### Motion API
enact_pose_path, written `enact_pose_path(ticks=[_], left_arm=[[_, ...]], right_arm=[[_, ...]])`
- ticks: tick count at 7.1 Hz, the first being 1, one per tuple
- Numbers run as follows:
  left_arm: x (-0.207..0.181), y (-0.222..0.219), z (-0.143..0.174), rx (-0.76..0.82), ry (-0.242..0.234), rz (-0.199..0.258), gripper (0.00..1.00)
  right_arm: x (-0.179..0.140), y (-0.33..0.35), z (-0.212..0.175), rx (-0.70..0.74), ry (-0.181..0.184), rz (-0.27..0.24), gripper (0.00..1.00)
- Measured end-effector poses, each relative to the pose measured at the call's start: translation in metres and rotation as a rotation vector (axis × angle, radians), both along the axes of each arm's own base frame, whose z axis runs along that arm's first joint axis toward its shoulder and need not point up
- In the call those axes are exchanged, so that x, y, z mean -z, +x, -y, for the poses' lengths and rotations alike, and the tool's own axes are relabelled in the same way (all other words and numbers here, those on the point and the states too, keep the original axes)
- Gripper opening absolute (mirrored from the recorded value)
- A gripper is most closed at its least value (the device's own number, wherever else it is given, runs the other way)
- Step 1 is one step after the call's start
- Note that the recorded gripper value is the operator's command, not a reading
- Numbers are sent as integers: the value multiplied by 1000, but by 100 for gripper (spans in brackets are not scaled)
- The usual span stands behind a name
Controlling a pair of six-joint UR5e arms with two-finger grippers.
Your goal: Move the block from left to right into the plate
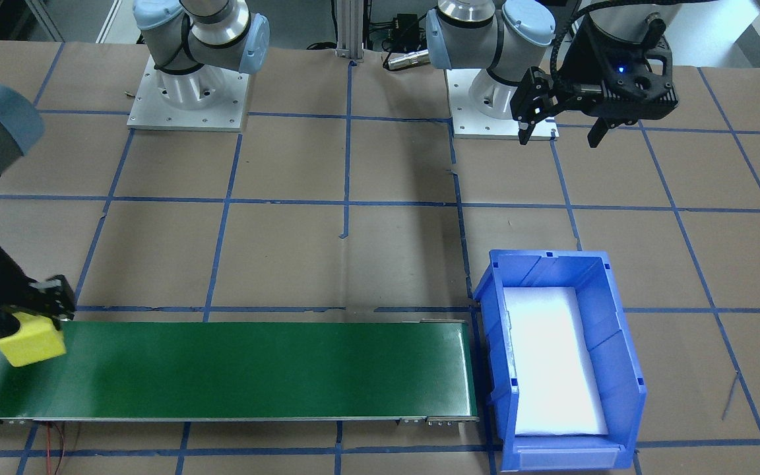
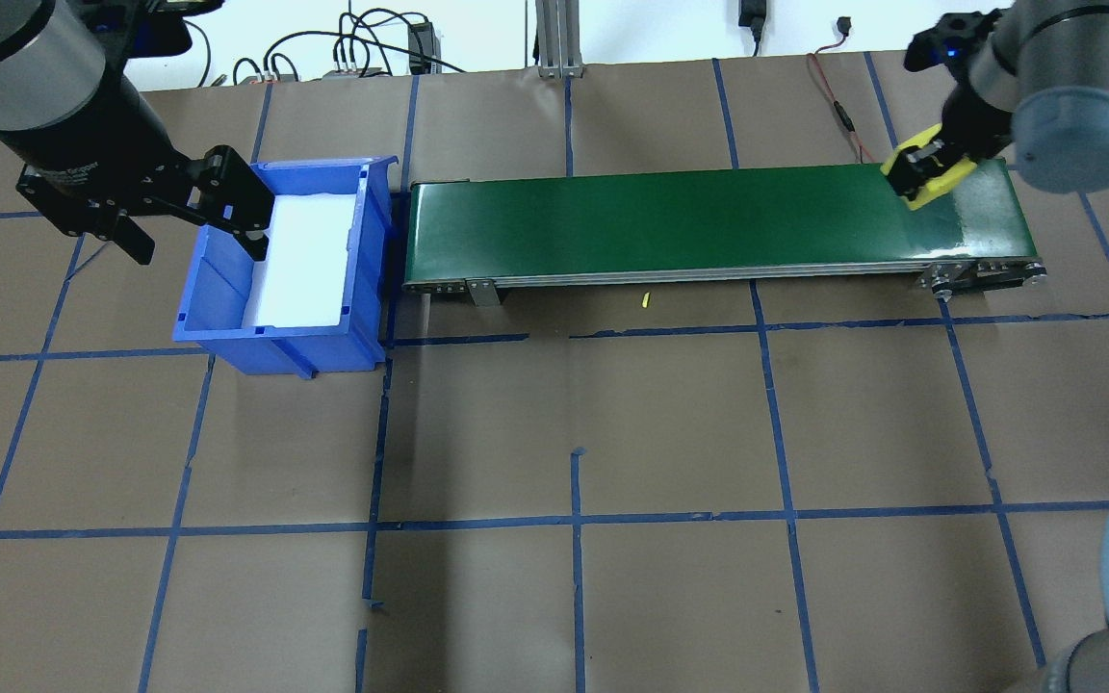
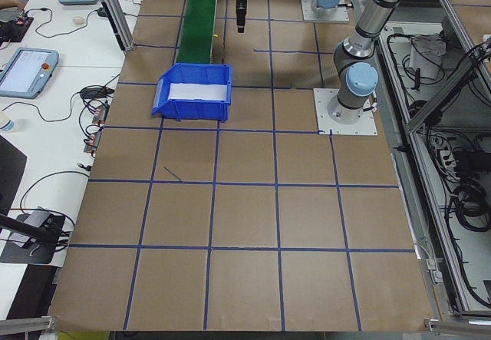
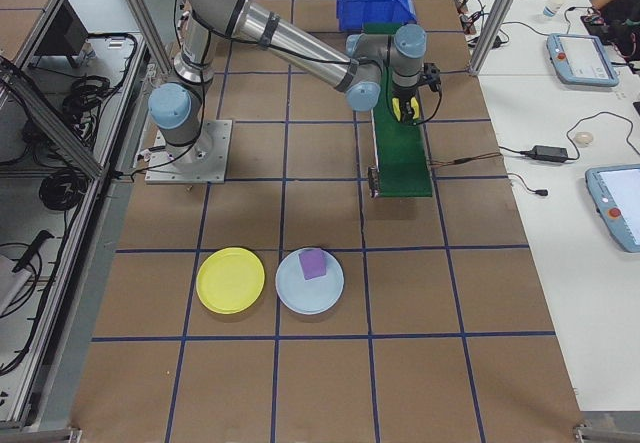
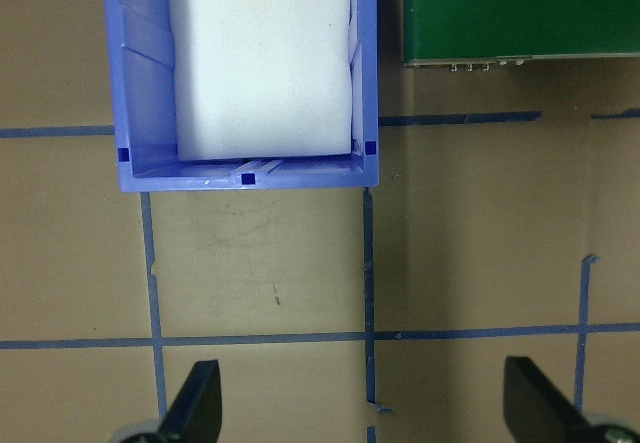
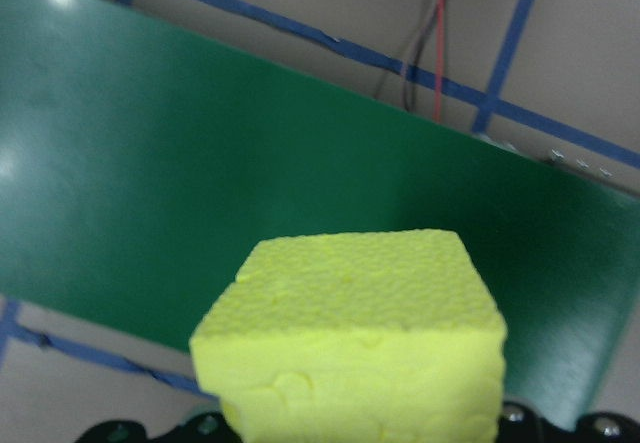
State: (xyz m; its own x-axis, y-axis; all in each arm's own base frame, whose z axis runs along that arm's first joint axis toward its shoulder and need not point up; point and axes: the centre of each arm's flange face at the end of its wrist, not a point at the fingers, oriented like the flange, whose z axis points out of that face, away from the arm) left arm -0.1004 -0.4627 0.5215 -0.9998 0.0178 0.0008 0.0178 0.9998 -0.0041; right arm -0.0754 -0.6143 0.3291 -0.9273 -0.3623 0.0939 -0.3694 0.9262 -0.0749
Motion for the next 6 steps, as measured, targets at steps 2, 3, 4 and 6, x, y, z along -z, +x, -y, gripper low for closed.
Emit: enact_pose_path(ticks=[2,3,4,6], left_arm=[[0,0,0,1,0,0,100],[0,0,0,2,0,0,100],[0,0,0,3,-1,0,100],[0,0,0,4,0,1,100]], right_arm=[[6,-154,-88,-8,103,-1,32],[17,-230,-146,14,136,23,32],[23,-293,-207,59,151,47,31],[36,-374,-323,202,159,100,29]])
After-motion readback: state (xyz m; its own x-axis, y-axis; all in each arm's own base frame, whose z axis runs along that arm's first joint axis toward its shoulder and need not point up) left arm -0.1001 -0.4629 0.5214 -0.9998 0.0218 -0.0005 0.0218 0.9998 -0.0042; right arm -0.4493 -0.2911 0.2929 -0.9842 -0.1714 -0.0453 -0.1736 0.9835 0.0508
